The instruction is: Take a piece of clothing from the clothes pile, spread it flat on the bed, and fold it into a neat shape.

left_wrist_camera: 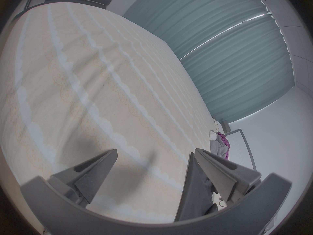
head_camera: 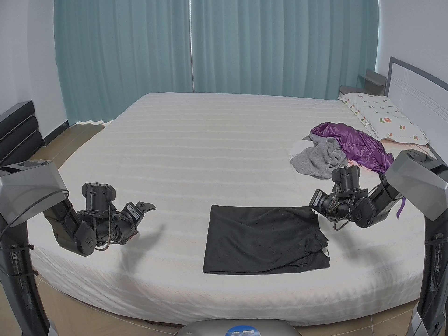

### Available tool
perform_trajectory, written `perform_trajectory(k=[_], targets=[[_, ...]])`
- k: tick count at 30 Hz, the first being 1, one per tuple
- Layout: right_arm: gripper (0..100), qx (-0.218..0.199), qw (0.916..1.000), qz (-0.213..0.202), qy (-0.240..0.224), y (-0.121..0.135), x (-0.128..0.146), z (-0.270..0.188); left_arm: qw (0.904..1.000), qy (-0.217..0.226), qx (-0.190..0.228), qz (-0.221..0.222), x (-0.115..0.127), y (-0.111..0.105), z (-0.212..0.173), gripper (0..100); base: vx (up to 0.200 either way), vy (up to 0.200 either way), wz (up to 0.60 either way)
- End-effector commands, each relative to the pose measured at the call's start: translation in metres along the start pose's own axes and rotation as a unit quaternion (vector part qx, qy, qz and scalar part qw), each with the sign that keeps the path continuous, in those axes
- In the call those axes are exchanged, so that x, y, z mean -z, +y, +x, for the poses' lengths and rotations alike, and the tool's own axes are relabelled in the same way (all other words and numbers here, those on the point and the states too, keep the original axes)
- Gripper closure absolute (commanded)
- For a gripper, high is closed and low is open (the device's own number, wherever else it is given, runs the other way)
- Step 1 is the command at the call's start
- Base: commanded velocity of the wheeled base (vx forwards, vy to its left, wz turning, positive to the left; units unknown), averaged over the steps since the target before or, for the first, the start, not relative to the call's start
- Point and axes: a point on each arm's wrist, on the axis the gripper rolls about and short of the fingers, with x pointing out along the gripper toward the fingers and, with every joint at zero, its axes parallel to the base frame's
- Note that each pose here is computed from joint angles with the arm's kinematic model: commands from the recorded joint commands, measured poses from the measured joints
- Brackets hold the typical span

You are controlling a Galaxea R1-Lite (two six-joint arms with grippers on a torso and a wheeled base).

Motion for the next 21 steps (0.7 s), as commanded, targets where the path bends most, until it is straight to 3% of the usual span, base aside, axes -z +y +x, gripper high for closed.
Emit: perform_trajectory(k=[1,10,11,21], targets=[[100,0.001,0.9999,0.006,-0.01,-0.005,-0.003,0.005,1.0,0.001,-0.001,-0.001,0.0,0.0,0.0,0,0.0,0.0,0.0],[100,-0.011,0.9997,0.011,-0.02,-0.008,-0.007,0.0,1.0,0.002,-0.002,-0.001,0.001,0.001,0.001,0,0.0,0.0,0.0],[0,-0.013,0.9997,0.009,-0.017,-0.008,-0.007,-0.003,1.0,0.002,-0.002,-0.001,0.001,0.001,0.001,0,0.0,0.0,0.0],[0,-0.057,0.9976,-0.036,-0.01,-0.001,0.003,-0.03,1.0,0.003,-0.004,-0.001,0.001,0.002,0.002,0,0.0,0.0,0.0]])
